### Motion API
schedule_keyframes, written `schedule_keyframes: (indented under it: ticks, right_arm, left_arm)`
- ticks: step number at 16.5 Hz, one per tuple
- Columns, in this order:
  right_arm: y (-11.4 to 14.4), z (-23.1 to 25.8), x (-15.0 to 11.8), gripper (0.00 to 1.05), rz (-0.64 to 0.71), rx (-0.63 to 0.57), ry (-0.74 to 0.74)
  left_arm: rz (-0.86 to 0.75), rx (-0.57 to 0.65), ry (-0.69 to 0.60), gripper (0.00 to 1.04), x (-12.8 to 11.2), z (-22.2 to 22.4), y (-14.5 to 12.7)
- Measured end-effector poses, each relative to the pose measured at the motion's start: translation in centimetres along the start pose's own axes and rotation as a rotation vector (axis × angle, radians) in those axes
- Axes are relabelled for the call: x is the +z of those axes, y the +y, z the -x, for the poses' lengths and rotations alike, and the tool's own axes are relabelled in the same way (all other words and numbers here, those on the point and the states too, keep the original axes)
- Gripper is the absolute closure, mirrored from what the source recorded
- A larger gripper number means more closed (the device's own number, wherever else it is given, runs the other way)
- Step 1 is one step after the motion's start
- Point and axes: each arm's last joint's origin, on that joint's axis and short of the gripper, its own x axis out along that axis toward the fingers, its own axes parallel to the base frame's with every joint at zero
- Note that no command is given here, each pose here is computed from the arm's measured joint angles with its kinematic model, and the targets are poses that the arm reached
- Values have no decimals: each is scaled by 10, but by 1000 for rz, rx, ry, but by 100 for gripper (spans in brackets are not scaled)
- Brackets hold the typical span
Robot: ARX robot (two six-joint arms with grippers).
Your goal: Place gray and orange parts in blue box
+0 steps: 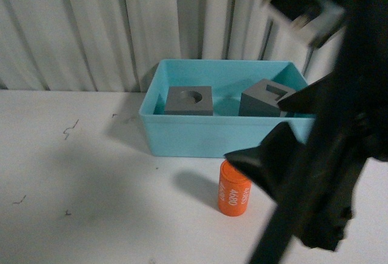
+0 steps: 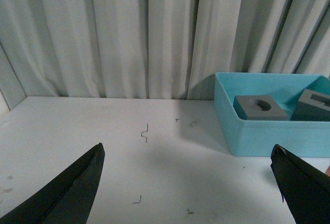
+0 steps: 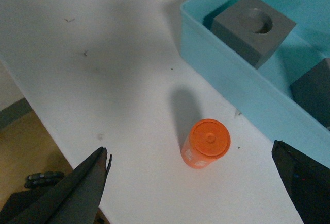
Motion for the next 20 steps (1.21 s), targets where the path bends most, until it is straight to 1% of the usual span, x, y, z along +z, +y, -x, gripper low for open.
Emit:
schedule_keyframes:
  ticks: [3, 6, 9, 12, 20]
  right_arm:
    - [8, -41, -23, 6, -54, -12, 105]
    - [10, -61, -19, 6, -69, -24, 100]
    - [4, -81, -18, 6, -129, -65, 117]
    - [-1, -93, -18, 6, -154, -83, 131]
    - [-3, -118, -34, 6, -179, -129, 208]
  left_arm:
    - [0, 0, 0, 7, 0, 0, 0]
    - [0, 0, 0, 7, 0, 0, 0]
    - [0, 0, 0, 7, 0, 0, 0]
    - [0, 0, 0, 7, 0, 0, 0]
    - [0, 0, 0, 7, 0, 0, 0]
